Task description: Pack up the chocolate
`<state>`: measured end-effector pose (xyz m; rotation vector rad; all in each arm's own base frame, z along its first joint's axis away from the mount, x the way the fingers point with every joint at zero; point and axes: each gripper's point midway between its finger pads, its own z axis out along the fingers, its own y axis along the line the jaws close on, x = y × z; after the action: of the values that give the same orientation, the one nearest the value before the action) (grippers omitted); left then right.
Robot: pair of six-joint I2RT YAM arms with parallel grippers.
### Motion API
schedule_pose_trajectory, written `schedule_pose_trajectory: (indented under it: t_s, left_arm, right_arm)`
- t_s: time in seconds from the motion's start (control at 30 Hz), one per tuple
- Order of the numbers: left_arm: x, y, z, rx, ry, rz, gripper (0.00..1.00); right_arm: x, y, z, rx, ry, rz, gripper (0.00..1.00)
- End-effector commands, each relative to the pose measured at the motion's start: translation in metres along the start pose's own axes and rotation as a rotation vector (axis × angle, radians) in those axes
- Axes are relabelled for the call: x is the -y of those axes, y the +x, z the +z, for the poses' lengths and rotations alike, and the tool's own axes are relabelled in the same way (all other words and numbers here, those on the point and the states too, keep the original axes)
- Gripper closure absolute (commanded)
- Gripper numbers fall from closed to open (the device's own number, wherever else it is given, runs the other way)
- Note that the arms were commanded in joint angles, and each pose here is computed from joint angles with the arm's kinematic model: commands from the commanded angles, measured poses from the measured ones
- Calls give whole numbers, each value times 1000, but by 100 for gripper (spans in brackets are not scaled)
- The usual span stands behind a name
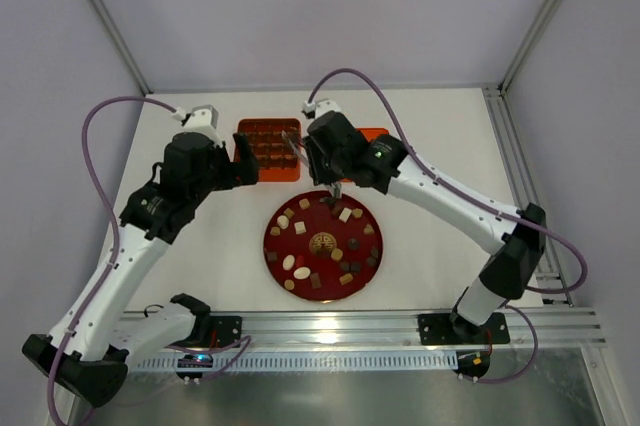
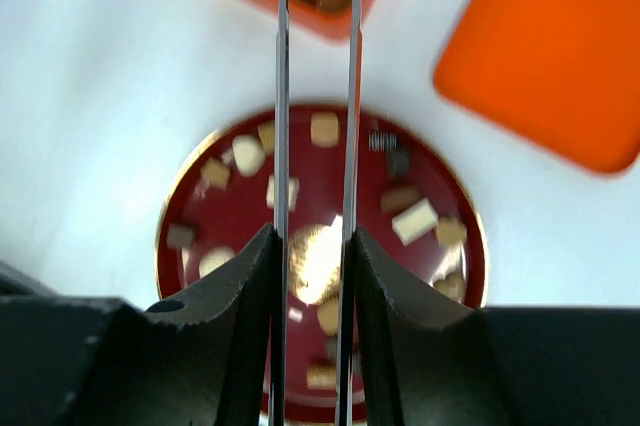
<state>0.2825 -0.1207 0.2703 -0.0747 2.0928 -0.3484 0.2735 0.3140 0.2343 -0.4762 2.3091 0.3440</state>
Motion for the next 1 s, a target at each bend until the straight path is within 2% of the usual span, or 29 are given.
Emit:
schedule_pose_trajectory:
  t_s: [0.0,0.03,0.07,0.13,0.17,0.33,0.4,0.97]
  left_arm:
    - [-6,-32,-27,88,-43,-9,0]
    - [-6,-36,-32,97,-45,-9,0]
    - [-8,-38,-35,104,-50,-9,0]
    - [-9,-39,-43,109,-50,-10,0]
    - [-10,-40,-45,112,-53,-13,0]
    - [-14,-36,-52,112,-60,-16,0]
    - [-15,-33,-53,107,-60,-17,0]
    - [-18,-20,-47,80,-62,-11,0]
  right_arm:
    - [-18,-66,31,169,-62,-30,69]
    - [-24,-88,33,222,-80,-20,69]
    - [-23,-86,59,195,-66,-27,69]
    - [-32,-110,69,252,-93,-29,70]
    - [-34,-107,91,235,-84,-36,70]
    - [-53,-126,128,295,-124,-35,70]
    - [-56,-115,152,263,-117,-43,69]
    - [-61,-103,194,240,-110,-46,69]
